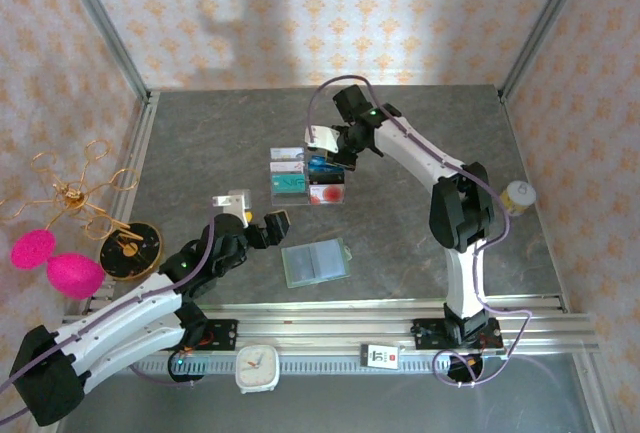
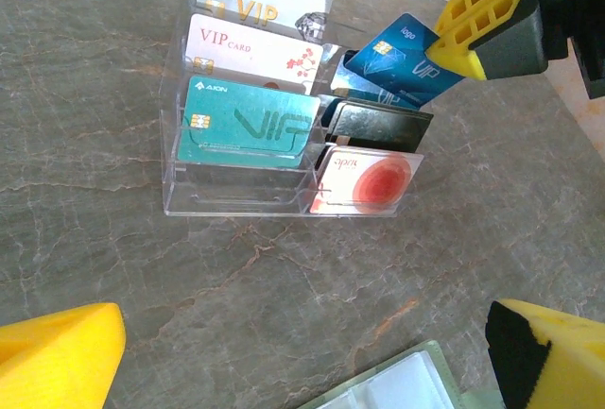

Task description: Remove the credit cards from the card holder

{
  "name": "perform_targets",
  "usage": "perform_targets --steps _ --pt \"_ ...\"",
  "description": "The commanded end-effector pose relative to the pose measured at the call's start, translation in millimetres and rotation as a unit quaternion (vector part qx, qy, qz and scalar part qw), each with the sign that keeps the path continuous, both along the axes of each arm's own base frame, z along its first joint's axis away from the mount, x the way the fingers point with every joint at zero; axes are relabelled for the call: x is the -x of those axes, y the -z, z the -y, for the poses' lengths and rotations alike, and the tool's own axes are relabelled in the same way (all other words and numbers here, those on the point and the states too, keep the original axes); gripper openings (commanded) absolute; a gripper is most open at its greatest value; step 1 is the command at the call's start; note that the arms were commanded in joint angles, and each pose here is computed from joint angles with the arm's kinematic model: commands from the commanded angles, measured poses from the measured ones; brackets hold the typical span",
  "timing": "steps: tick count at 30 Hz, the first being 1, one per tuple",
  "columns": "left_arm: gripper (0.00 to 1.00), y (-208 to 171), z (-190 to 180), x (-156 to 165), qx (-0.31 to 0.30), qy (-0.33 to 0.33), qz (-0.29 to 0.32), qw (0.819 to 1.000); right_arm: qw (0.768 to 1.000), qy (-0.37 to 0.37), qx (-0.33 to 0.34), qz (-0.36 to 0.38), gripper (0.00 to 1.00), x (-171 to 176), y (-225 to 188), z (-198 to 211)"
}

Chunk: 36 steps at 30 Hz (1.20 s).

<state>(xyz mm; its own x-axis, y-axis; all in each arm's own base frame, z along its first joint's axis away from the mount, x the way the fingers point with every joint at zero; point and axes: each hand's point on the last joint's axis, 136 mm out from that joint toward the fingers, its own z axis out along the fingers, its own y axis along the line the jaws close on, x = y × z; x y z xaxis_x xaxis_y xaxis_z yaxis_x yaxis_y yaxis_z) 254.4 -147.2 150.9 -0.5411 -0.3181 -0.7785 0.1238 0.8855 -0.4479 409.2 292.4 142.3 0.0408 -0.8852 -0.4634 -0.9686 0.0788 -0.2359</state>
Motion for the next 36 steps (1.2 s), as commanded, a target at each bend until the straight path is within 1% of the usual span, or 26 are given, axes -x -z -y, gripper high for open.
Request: perform_targets --steps 1,2,3,4,6,8,12,16,18,20,22,23,24,26,28,30,32,36 --pt "0.99 -9 3 -2 0.000 0.009 0.007 1.000 1.000 0.014 0.016 0.015 0.00 -5 8 5" --pt "0.99 -9 3 -3 0.001 0.009 0.007 1.000 1.000 0.016 0.018 0.016 0.00 -5 11 5" --pt "0.99 -9 4 -3 0.002 0.010 0.007 1.000 0.999 0.020 0.020 0.019 0.04 -6 12 5" --pt "0.99 -9 4 -3 0.003 0.011 0.007 1.000 0.999 0.023 0.019 0.021 0.10 -7 12 5" --pt "0.99 -9 6 -2 0.006 0.014 0.007 1.000 0.999 0.033 0.009 0.029 0.27 -10 6 1" --pt "0.99 -10 6 -2 0.010 0.013 0.008 1.000 0.998 0.049 -0.017 0.040 0.35 -16 -9 -4" --pt "0.99 -13 5 -2 0.020 0.011 0.015 1.000 0.994 0.059 -0.083 0.043 0.41 -15 -49 -19" --pt "0.99 -21 5 -1 0.073 -0.003 0.030 0.997 0.983 0.066 -0.169 0.007 0.45 2 -89 -40" --pt "0.99 -27 6 1 0.096 0.001 0.044 0.994 0.971 0.090 -0.220 -0.017 0.46 7 -101 -50" --pt "0.99 -32 7 2 0.117 0.001 0.052 0.992 0.946 0.149 -0.286 -0.038 0.47 5 -111 -57" --pt "0.99 -32 7 4 0.132 -0.001 0.048 0.990 0.923 0.196 -0.326 -0.062 0.47 10 -114 -59" --pt "0.99 -30 8 6 0.139 0.002 0.044 0.989 0.907 0.231 -0.345 -0.066 0.47 12 -111 -57" --pt "0.99 -30 10 7 0.143 0.008 0.041 0.989 0.898 0.247 -0.355 -0.077 0.47 20 -107 -57" --pt "0.99 -23 11 9 0.139 0.010 0.023 0.990 0.873 0.294 -0.377 -0.098 0.48 40 -97 -52" --pt "0.99 -14 11 12 0.135 0.012 0.005 0.991 0.862 0.319 -0.376 -0.119 0.48 69 -79 -50" --pt "0.99 -7 12 15 0.140 0.014 -0.005 0.990 0.860 0.345 -0.358 -0.111 0.50 98 -60 -47" --pt "0.99 -4 12 18 0.153 0.016 -0.008 0.988 0.862 0.377 -0.318 -0.114 0.50 126 -28 -43" --pt "0.96 4 5 22 0.166 -0.001 -0.013 0.986 0.873 0.389 -0.262 -0.132 0.50 177 22 -45"
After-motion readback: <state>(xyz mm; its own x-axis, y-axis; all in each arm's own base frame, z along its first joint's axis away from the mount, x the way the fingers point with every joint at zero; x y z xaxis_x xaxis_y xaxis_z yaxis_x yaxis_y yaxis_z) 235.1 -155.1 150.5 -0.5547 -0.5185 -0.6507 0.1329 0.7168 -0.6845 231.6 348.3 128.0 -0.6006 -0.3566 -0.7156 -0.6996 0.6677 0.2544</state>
